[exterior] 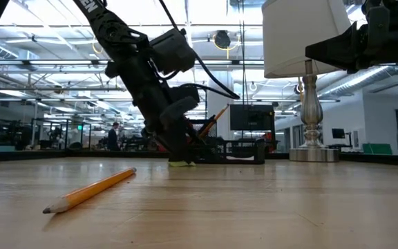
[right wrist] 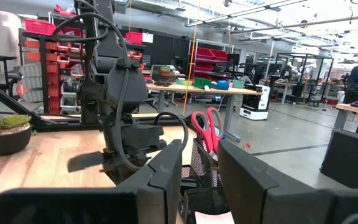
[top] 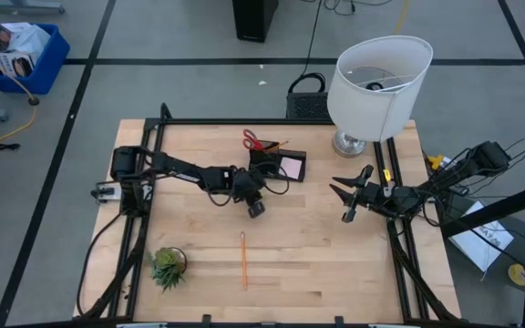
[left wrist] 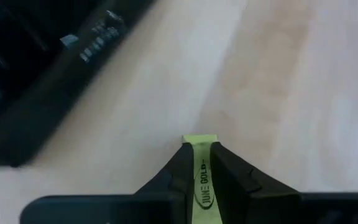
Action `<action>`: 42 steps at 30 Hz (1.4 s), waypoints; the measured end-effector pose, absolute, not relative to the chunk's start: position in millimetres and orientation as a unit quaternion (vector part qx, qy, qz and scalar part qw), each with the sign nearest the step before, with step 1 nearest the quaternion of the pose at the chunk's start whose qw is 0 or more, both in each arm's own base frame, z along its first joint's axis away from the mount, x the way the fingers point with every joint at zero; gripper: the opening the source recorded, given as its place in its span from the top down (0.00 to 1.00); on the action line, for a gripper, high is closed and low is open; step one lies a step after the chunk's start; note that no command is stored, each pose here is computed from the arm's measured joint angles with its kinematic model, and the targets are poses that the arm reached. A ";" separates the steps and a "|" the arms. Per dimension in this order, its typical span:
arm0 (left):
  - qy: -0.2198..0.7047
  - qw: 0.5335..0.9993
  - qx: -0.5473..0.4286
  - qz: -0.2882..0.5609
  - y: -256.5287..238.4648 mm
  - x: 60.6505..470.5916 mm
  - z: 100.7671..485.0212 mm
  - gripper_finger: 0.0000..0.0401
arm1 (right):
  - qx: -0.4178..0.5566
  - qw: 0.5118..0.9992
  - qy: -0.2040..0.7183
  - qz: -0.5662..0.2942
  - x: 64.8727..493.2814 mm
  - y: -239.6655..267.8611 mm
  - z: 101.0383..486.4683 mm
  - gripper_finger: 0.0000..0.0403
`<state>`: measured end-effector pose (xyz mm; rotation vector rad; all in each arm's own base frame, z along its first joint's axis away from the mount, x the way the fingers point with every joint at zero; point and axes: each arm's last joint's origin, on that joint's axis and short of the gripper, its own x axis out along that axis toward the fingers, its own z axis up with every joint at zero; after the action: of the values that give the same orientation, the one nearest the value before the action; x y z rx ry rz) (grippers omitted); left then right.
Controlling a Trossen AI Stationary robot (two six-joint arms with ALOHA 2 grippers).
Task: Pick and place office supplies into organizer
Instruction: Put the yellow green eraser into the desk organizer, then put the yellow pencil into the desk organizer
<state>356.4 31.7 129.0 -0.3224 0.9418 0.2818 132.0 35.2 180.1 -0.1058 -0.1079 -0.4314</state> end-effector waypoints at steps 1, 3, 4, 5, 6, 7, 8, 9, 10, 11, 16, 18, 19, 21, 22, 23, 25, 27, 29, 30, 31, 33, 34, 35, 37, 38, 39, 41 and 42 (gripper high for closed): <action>0.450 0.869 -0.156 0.132 29.8 355.6 131.2 0.88 | -0.052 0.974 -0.053 -0.214 132.0 35.2 180.1 0.75; 0.445 0.872 -0.160 0.127 26.5 355.2 135.9 0.88 | -0.053 0.974 -0.053 -0.214 132.1 35.2 180.1 0.75; 0.443 0.873 -0.159 0.124 25.2 354.9 138.5 0.88 | -0.053 0.974 -0.053 -0.214 132.1 35.2 180.1 0.75; 0.443 0.874 -0.159 0.123 23.9 354.2 140.4 0.88 | -0.052 0.974 -0.054 -0.214 132.0 35.2 180.1 0.75; 0.442 0.874 -0.158 0.124 22.8 353.8 142.0 0.88 | -0.052 0.974 -0.053 -0.214 132.0 35.2 180.1 0.75; 0.441 0.875 -0.156 0.125 21.7 353.2 144.2 0.88 | -0.053 0.974 -0.053 -0.214 132.1 35.2 180.1 0.75; 0.441 0.875 -0.153 0.125 20.1 352.3 146.4 0.88 | -0.053 0.974 -0.053 -0.214 132.1 35.2 180.1 0.75; 0.440 0.876 -0.153 0.124 18.2 351.6 148.7 0.88 | -0.052 0.974 -0.053 -0.214 132.0 35.2 180.1 0.75; 0.437 0.878 -0.151 0.124 16.2 351.5 150.9 0.88 | -0.053 0.974 -0.053 -0.214 132.1 35.2 180.1 0.75; 0.433 0.880 -0.149 0.126 14.4 351.5 153.1 0.88 | -0.053 0.974 -0.053 -0.214 132.1 35.2 180.1 0.75; 0.437 0.880 -0.155 0.106 5.9 350.2 156.4 0.87 | -0.052 0.974 -0.053 -0.214 132.0 35.2 180.1 0.75; 0.457 0.870 -0.158 0.099 -0.4 347.0 154.0 0.86 | -0.053 0.974 -0.053 -0.214 132.1 35.2 180.0 0.75; 0.466 0.865 -0.157 0.098 -3.1 345.3 152.9 0.84 | -0.053 0.974 -0.053 -0.214 132.1 35.2 180.0 0.75; 0.483 0.857 -0.150 0.099 -6.9 342.1 150.9 0.80 | -0.052 0.974 -0.053 -0.214 132.0 35.2 180.1 0.75; 0.488 0.854 -0.146 0.103 -7.6 340.9 150.3 0.77 | -0.053 0.974 -0.053 -0.214 132.1 35.2 180.1 0.75; 0.490 0.853 -0.146 0.104 -7.6 340.6 150.1 0.74 | -0.053 0.974 -0.053 -0.214 132.1 35.2 180.1 0.75; 0.490 0.854 -0.144 0.105 -7.4 340.6 150.1 0.67 | -0.053 0.974 -0.053 -0.214 132.1 35.2 180.1 0.75; 0.489 0.857 -0.130 0.099 -7.4 340.9 150.2 0.60 | -0.053 0.974 -0.053 -0.214 132.1 35.2 180.1 0.75; 0.491 0.859 -0.108 0.099 -5.4 341.8 148.0 0.53 | -0.052 0.974 -0.053 -0.214 132.0 35.2 180.1 0.75; 0.490 0.859 -0.106 0.099 -3.5 343.3 145.8 0.50 | -0.053 0.974 -0.053 -0.214 132.1 35.2 180.1 0.75; 0.492 0.858 -0.108 0.101 -1.2 344.1 143.5 0.46 | -0.053 0.974 -0.053 -0.214 132.1 35.2 180.1 0.75; 0.500 0.851 -0.122 0.104 3.9 344.5 137.4 0.41 | -0.053 0.974 -0.053 -0.214 132.0 35.2 180.0 0.75; 0.502 0.849 -0.129 0.106 6.1 345.3 134.3 0.39 | -0.053 0.974 -0.053 -0.214 132.1 35.2 180.0 0.75; 0.505 0.846 -0.130 0.107 8.0 345.6 131.5 0.38 | -0.053 0.974 -0.053 -0.214 132.1 35.2 180.0 0.75; 0.507 0.845 -0.132 0.107 10.1 346.6 128.6 0.36 | -0.054 0.974 -0.052 -0.214 132.1 35.2 179.8 0.75; 0.507 0.845 -0.130 0.109 10.3 347.1 127.9 0.35 | -0.054 0.974 -0.051 -0.214 132.2 35.3 179.5 0.75; 0.507 0.845 -0.128 0.110 10.2 347.1 127.8 0.35 | -0.054 0.974 -0.051 -0.214 132.2 35.2 179.6 0.75; 0.508 0.846 -0.120 0.106 10.3 347.1 127.5 0.35 | -0.054 0.974 -0.051 -0.214 132.1 35.2 179.6 0.75; 0.510 0.847 -0.112 0.102 10.3 347.1 127.4 0.36 | -0.055 0.974 -0.051 -0.214 132.2 35.3 179.5 0.75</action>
<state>347.1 10.3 127.4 -0.2363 1.0744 0.2152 132.2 35.3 179.5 -0.1100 -0.1023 -0.4309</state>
